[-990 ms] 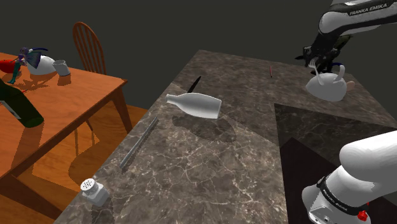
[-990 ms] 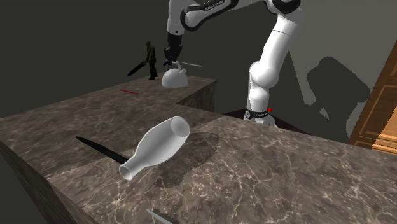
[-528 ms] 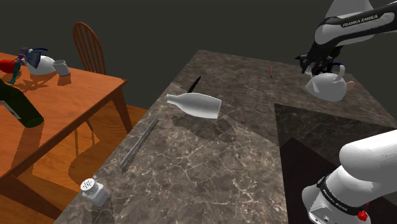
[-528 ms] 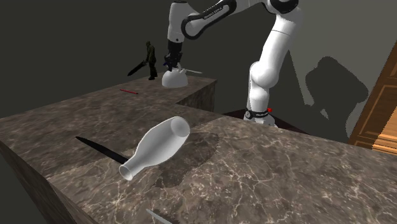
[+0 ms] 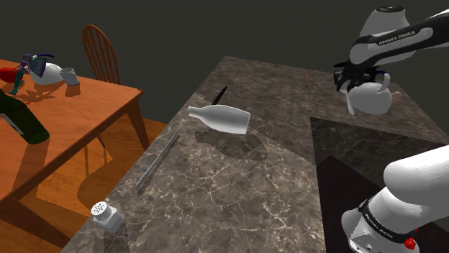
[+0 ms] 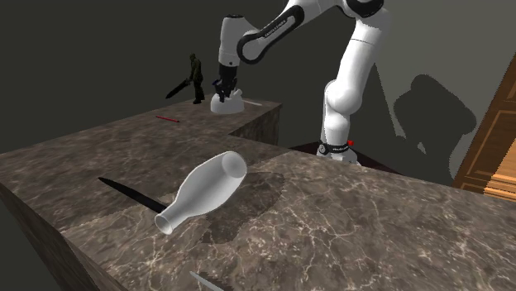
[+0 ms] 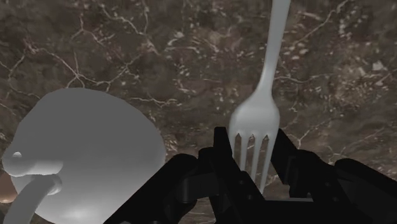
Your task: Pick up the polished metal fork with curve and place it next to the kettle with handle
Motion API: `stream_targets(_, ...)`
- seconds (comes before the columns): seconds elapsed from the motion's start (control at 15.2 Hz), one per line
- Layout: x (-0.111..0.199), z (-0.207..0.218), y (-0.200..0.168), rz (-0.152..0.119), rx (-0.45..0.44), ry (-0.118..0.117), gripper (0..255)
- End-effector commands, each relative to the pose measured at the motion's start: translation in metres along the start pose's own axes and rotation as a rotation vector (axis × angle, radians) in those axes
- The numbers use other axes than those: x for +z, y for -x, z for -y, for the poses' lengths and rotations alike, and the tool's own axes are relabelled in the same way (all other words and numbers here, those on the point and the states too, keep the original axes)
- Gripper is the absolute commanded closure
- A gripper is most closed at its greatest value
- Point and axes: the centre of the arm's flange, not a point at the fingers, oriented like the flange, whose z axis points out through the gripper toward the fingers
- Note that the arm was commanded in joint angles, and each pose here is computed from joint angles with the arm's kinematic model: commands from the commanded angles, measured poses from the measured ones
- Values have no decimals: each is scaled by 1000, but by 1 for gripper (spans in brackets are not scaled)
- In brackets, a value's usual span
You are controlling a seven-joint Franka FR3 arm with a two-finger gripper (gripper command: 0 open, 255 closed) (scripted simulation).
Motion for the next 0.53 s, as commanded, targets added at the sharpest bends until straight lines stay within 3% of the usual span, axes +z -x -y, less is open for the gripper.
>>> stream_targets(0.0,11,0,2,0,0,0,255)
stream_targets(0.46,46,3,13,0,0,0,255)
